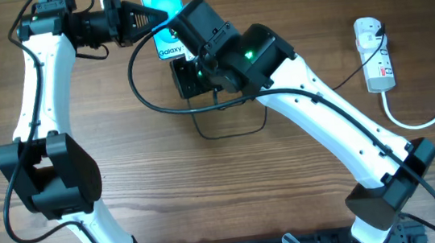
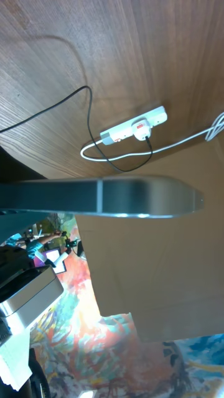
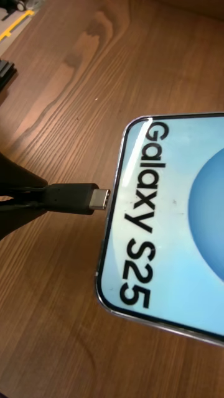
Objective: Plug charger to phone and switch on socket
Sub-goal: 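Push the black USB-C plug up into the phone's bottom port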
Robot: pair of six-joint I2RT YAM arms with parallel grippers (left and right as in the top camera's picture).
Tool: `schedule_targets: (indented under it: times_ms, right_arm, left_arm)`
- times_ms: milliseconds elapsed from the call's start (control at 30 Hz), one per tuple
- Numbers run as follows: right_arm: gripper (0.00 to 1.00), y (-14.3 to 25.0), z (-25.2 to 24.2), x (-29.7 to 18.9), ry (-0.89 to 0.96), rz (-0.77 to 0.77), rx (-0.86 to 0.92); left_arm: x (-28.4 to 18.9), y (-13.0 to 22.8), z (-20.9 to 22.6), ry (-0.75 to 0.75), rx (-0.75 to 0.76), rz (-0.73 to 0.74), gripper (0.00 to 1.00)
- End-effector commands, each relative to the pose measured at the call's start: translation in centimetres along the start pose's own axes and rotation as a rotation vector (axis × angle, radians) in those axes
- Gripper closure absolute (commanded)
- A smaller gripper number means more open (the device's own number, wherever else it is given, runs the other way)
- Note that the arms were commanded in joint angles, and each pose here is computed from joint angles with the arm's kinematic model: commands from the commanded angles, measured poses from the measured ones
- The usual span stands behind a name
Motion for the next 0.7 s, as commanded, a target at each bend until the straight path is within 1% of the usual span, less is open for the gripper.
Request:
schedule_targets:
  times_ms: [0, 167, 667]
  right_arm:
    - [0.96, -0.24, -0.20, 0.03, 0.015, -0.011, -0.001]
    - [0.96, -0.08, -0.39, 0.69, 0.025, 0.003, -0.007]
    - [0.96, -0.44, -0.38, 0.69, 0.027, -0.014, -0.011]
  left_arm:
    - [-0.06, 0.33, -2.41, 0.061, 0.064, 0.014, 0.96]
    - [-0.06, 0.36, -2.40, 0.061, 0.060, 0.014, 0.96]
    - [-0.06, 0.36, -2.40, 0.061, 0.090, 0.013, 0.96]
Point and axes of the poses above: each gripper's point midway between its finger pads, its own x axis out along the fingers, its own z axis along the line the jaws close on, y = z × x, the point moved 3 cm from there along -x, back along the fingers, and after that the axes turned 6 degrees about -x, right-handed, at the moved point
